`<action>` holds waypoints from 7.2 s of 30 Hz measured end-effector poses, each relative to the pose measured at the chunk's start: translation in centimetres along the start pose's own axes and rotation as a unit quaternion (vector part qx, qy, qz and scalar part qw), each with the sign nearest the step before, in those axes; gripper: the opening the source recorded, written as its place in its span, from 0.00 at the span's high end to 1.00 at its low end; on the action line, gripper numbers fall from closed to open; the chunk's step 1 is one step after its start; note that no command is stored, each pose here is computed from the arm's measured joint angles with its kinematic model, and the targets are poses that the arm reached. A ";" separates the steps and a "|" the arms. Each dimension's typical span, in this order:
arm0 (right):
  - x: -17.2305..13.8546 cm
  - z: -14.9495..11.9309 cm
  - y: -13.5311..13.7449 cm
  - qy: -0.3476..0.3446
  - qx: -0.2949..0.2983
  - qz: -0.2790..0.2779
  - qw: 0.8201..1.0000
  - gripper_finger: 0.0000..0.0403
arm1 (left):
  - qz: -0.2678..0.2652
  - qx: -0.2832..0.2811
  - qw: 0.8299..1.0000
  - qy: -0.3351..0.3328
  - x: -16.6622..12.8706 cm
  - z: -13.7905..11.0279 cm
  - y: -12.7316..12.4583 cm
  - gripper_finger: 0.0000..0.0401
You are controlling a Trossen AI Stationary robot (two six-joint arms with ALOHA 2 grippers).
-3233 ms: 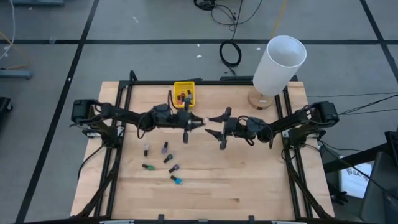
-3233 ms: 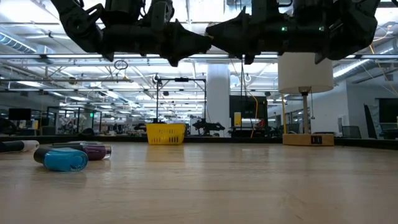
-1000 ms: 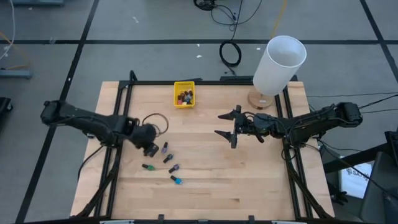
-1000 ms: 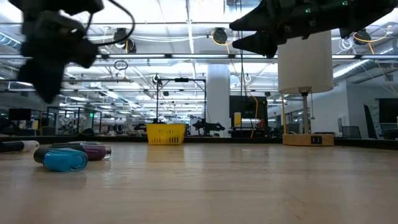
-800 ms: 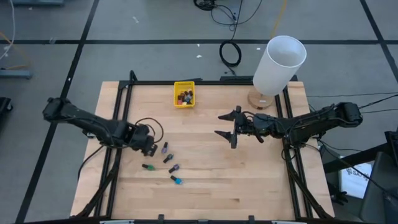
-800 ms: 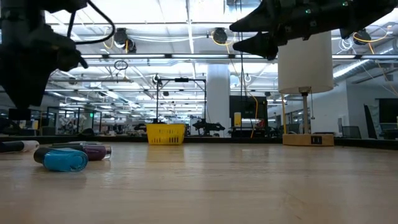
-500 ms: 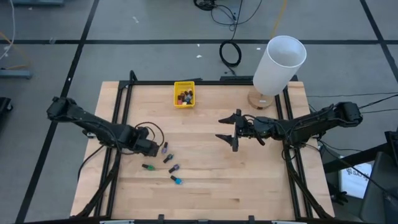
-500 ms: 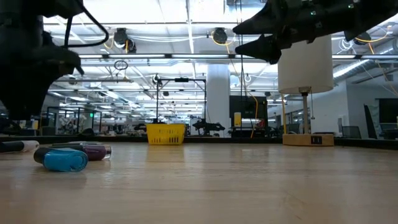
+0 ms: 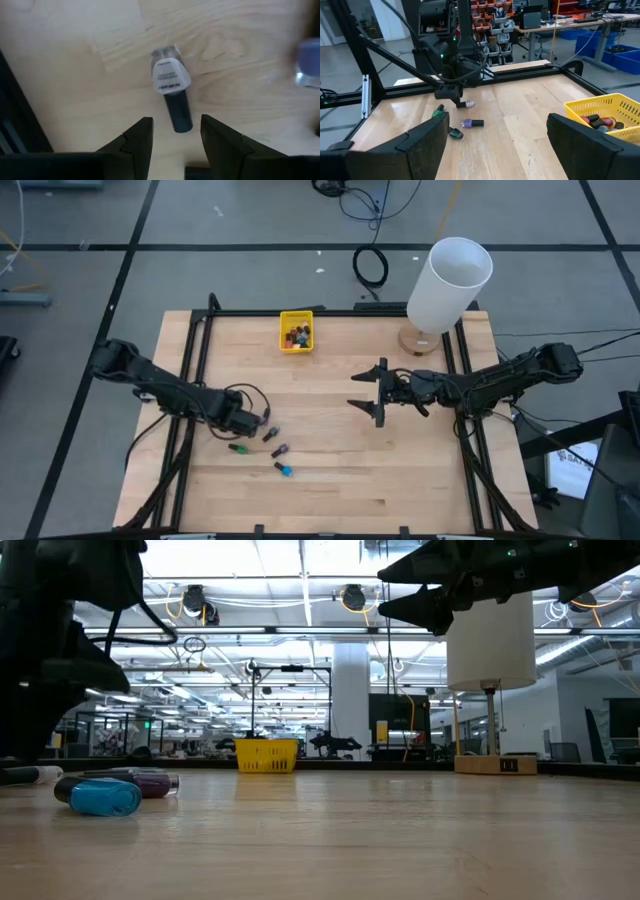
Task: Pick & Place Nail Polish
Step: Put the gray nail polish bottle into the yellow bin, then put the light green nail polish bottle into the yellow bin
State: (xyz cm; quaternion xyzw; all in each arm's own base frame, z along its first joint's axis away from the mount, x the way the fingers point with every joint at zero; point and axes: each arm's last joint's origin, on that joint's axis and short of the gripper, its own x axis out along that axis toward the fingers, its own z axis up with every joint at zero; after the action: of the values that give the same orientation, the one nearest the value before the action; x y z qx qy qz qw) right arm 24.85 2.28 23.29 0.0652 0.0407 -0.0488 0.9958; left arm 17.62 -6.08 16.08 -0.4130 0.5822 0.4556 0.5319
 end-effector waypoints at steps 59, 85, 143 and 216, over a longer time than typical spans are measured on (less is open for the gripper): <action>0.0 -0.1 0.0 0.004 0.001 0.000 1.000 0.21 | -0.105 0.147 0.964 -0.194 -1.2 0.4 -0.7 0.91; -0.2 0.6 0.6 -0.031 -0.012 0.014 0.999 0.21 | -0.388 0.424 0.623 -0.531 -2.9 8.3 -3.6 0.91; -0.3 0.4 1.1 -0.021 -0.013 0.024 0.999 0.21 | -0.203 0.118 0.884 -0.404 0.6 25.8 -4.4 0.88; -0.3 0.2 1.1 -0.014 -0.015 0.025 0.999 0.21 | -0.181 0.578 0.792 -0.072 0.9 -4.6 4.0 0.39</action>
State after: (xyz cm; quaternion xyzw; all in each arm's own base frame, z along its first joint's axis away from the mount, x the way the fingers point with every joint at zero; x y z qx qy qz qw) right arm 24.67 3.38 23.68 0.0509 0.0258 -0.0239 0.9981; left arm 12.56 -9.60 15.66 -0.0918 0.6120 -0.0421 0.7844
